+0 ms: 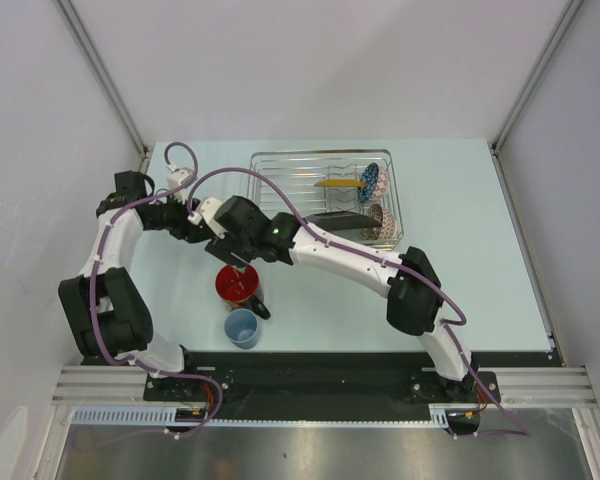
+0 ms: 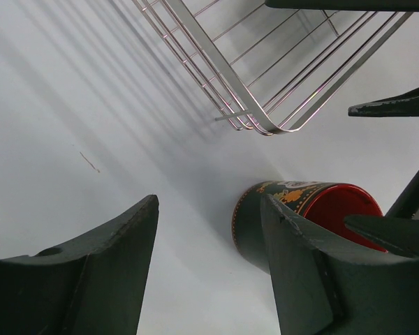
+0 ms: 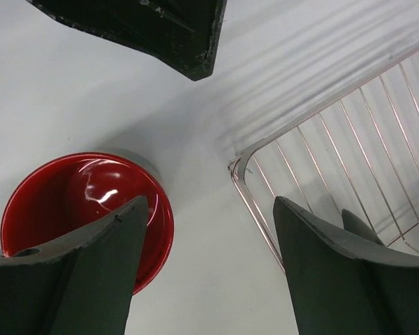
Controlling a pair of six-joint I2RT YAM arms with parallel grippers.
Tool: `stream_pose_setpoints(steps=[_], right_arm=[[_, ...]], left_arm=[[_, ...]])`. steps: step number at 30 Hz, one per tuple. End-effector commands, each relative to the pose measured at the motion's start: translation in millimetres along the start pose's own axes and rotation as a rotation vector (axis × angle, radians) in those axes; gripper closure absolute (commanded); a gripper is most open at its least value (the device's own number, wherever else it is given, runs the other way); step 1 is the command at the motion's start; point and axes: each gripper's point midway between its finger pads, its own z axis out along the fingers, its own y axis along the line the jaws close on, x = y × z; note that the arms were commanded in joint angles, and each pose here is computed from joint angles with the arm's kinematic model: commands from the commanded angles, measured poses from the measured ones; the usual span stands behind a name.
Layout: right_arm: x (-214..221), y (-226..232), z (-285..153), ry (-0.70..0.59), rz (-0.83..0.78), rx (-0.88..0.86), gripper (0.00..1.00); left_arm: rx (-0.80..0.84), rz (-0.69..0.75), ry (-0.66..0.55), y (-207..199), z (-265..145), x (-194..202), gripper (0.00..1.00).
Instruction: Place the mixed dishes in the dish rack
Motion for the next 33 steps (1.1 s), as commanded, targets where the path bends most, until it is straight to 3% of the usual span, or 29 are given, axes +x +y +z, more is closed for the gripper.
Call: stream_pose_setpoints(steps=[1,6,14,24,30,33], right_arm=[[12.2,9.2,15.4,0.021,-0.012,-0.036,0.22],[31.7,14.5,34.4,0.068,0.017,-0.064,0.25],[52.5,27.9,42.0,0.123,0.046,-0.113,0.44],[61.8,38.5,52.2,0.149,0.048,-0.145,0.56],[75.4,44.1,71.0,0.180,0.104,-0.212,0.69],[82.8,40.3,78.7,0.197,0.145,-0.230,0.81]], left_arm=[[0.019,0.064,-0.052,-9.1,-9.2,-11.2,0.34],[0.022,0.054,-0.049,-7.5,-9.9,-9.4,0.34],[0.016,0.062,-0.054,-5.3,-13.9,-10.8,0.34],[0.013,0.074,-0.058,-6.9,-16.1,-12.9,0.34],[0.013,0.074,-0.056,-8.2,-17.0,-11.4,0.34],[0.008,0.084,-0.059,-9.3,-18.7,-13.9,0.34]])
